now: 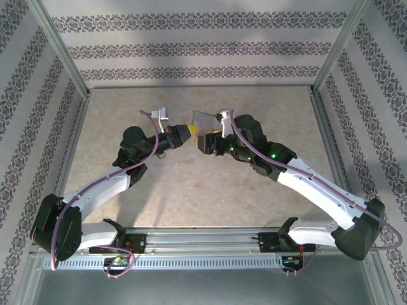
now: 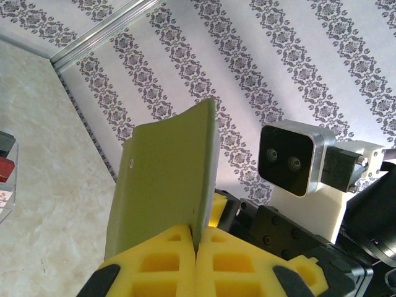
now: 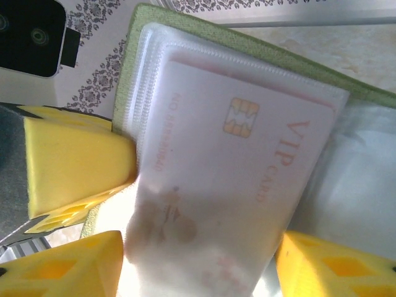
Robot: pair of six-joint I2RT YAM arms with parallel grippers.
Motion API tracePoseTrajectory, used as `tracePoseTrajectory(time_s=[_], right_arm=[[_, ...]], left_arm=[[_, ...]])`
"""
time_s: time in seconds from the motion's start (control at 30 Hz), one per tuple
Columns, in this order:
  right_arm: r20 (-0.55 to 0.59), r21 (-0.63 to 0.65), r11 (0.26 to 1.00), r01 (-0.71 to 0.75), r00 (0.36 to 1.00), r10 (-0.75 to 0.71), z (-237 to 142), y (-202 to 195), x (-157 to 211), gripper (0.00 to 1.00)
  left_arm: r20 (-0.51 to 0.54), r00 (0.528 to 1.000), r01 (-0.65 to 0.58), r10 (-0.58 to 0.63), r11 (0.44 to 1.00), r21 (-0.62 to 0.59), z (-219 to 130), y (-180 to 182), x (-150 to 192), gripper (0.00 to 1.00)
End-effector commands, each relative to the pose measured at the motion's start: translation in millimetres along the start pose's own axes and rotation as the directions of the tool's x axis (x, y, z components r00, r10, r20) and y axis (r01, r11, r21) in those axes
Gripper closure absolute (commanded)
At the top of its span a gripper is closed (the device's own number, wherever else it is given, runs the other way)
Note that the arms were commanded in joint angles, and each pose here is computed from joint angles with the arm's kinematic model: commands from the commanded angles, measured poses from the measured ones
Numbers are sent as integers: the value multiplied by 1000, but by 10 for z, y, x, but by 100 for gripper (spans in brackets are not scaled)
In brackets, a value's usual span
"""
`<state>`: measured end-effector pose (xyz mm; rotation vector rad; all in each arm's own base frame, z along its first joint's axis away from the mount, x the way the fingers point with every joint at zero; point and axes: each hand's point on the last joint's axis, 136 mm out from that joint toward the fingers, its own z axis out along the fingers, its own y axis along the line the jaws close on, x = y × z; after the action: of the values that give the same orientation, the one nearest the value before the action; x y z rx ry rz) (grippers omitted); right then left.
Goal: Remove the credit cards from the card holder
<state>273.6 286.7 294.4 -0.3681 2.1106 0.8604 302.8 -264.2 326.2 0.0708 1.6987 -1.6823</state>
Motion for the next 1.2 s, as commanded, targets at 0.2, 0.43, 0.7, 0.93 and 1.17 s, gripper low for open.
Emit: tracePoseTrajectory(time_s=[0.2,0.43,0.7,0.93,1.17], right_arm=[[20,105,993,-53,999,51,-14,-327,57,50],[45,166,984,-58,998,51,-86,-463,57,64],[98,257,962,-88,993,65,-239,-666,55,66],[89,323,941,-103,993,78,-328,-830,149,67],[78,351,930,-108,993,86,-428,-870,176,64]], left_arm=[[31,997,-75,73,994,83,-55,-307,-91,100],[26,997,-68,66,995,75,-55,-281,-80,100],[17,998,-57,56,997,51,-78,-208,-33,100],[10,999,-41,41,999,33,-79,-112,4,100],[-1,1000,-22,22,999,24,-64,-17,46,100]])
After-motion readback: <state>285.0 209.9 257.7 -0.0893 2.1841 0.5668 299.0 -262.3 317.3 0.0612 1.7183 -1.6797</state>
